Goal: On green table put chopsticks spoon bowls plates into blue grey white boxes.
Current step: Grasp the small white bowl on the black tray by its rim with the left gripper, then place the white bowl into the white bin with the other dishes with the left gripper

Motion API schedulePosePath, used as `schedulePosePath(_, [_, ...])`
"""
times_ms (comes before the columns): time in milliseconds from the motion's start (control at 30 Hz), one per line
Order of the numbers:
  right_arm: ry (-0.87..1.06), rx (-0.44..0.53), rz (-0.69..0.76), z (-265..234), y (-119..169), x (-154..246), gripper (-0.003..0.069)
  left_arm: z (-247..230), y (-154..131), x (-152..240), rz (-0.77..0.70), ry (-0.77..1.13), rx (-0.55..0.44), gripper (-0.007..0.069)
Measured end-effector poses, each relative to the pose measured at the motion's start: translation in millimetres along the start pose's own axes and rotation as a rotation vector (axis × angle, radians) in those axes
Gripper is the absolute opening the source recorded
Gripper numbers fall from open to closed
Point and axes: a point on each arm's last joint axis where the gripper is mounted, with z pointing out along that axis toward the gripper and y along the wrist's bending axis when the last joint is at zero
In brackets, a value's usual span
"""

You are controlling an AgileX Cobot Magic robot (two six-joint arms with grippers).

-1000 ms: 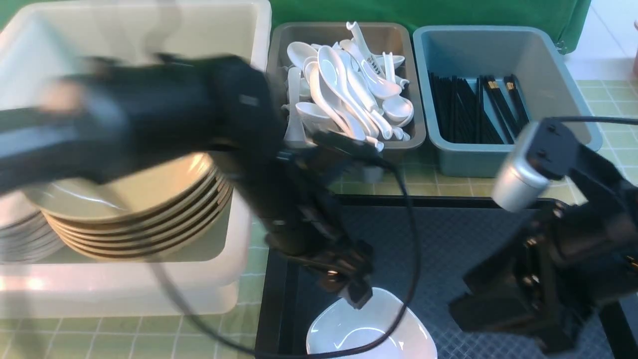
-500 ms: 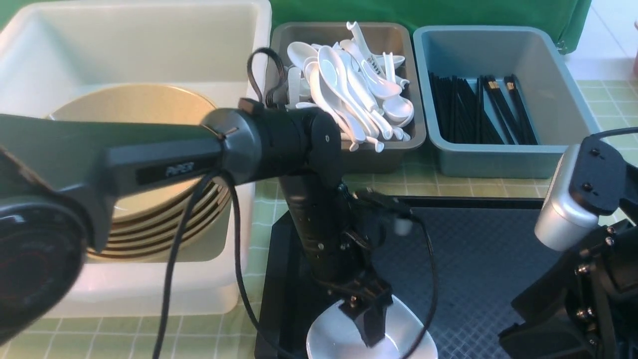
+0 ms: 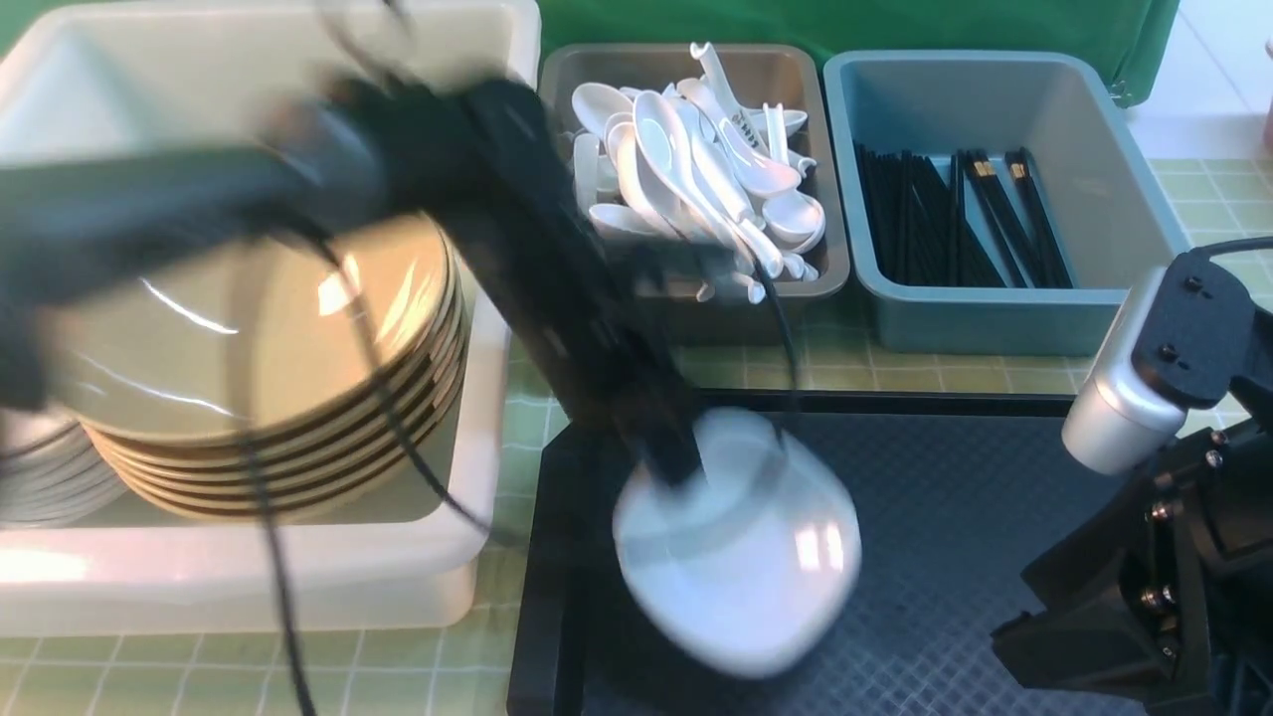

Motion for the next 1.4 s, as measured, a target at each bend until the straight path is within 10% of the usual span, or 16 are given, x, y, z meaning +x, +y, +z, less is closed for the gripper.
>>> schedulePosePath(367, [-0.108,0.039,-0.037,-0.6,-3.3,-9.9,0.0344,-222.4,-4.7,92.3,-0.242,-0.516,-0.335,0.0015])
schedulePosePath(567, [-0.222,-0.059,-0.134,-4.1,7.2,-20.7,0.0169,-295.9,6.4,186.2,-0.636,-0.701,-0.607,0.0015])
schedulePosePath(967, [-0.291,-0.164,-0.151,-9.5,17.9,-27.6,0.0024,-251.1,105.6,281.7,-1.269,-0.679,-0.668,0.0015])
schedulePosePath(1400, [-0.448,-0.218,-0.227,-15.5,24.7,-39.4,0.0025,-203.0,130.6,305.3,-1.392,-0.675,-0.698,0.0015])
